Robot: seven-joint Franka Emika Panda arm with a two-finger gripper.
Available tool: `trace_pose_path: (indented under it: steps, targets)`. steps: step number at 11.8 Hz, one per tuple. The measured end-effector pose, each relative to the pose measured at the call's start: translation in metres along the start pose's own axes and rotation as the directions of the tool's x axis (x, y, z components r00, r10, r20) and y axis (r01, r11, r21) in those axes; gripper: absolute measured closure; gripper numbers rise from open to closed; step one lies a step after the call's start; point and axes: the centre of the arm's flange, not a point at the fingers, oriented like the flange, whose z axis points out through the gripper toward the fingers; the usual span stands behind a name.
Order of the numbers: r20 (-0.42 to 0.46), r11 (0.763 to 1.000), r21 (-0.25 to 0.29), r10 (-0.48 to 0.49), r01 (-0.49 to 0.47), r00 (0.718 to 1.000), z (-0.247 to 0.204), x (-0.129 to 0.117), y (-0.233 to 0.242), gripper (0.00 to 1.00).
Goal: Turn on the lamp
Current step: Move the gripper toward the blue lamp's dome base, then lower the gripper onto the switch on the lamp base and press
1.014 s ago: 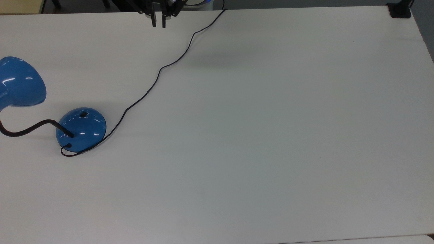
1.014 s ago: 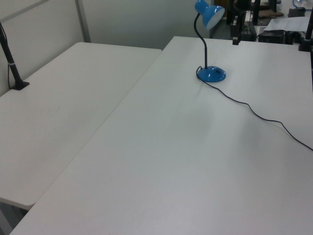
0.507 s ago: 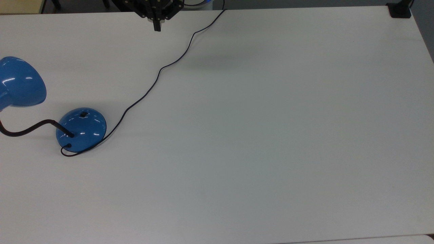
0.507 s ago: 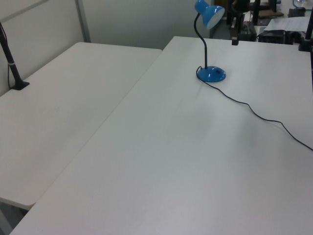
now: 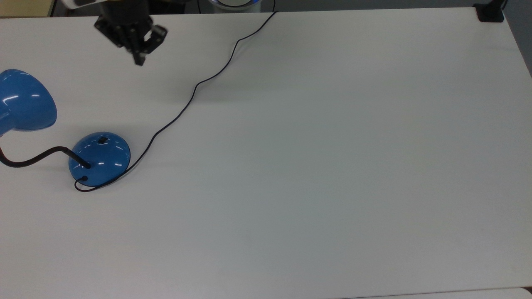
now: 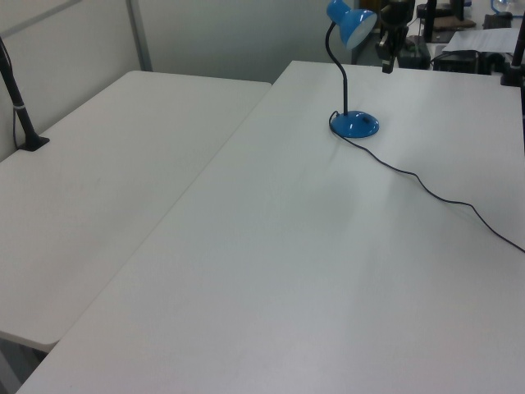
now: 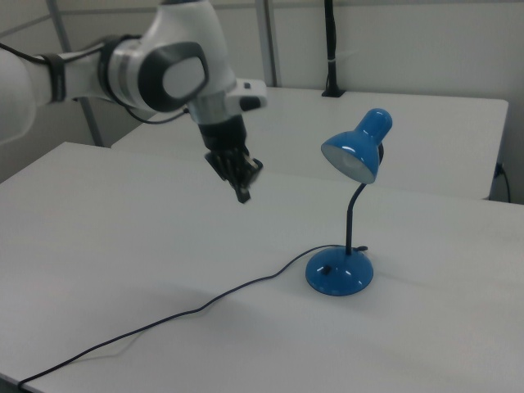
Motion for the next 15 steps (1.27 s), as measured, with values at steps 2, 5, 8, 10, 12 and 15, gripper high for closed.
trace_pose_path:
  steps: [2, 5, 8, 10, 12, 15]
  targets:
    - [-0.015, 0.996, 0.0, 0.091, -0.091, 0.996, 0.032, 0.002, 0.026, 0.99]
    - [-0.066, 0.983, 0.003, 0.182, -0.182, 0.981, 0.077, -0.005, 0.065, 0.99]
    - [-0.114, 0.966, 0.017, 0.259, -0.259, 0.959, 0.12, 0.005, 0.081, 0.99]
    - [-0.157, 0.961, 0.03, 0.276, -0.275, 0.948, 0.147, 0.018, 0.085, 0.99]
    - [-0.18, 0.957, 0.035, 0.289, -0.287, 0.94, 0.166, 0.032, 0.095, 0.99]
    - [-0.21, 0.954, 0.04, 0.298, -0.297, 0.931, 0.175, 0.047, 0.104, 0.99]
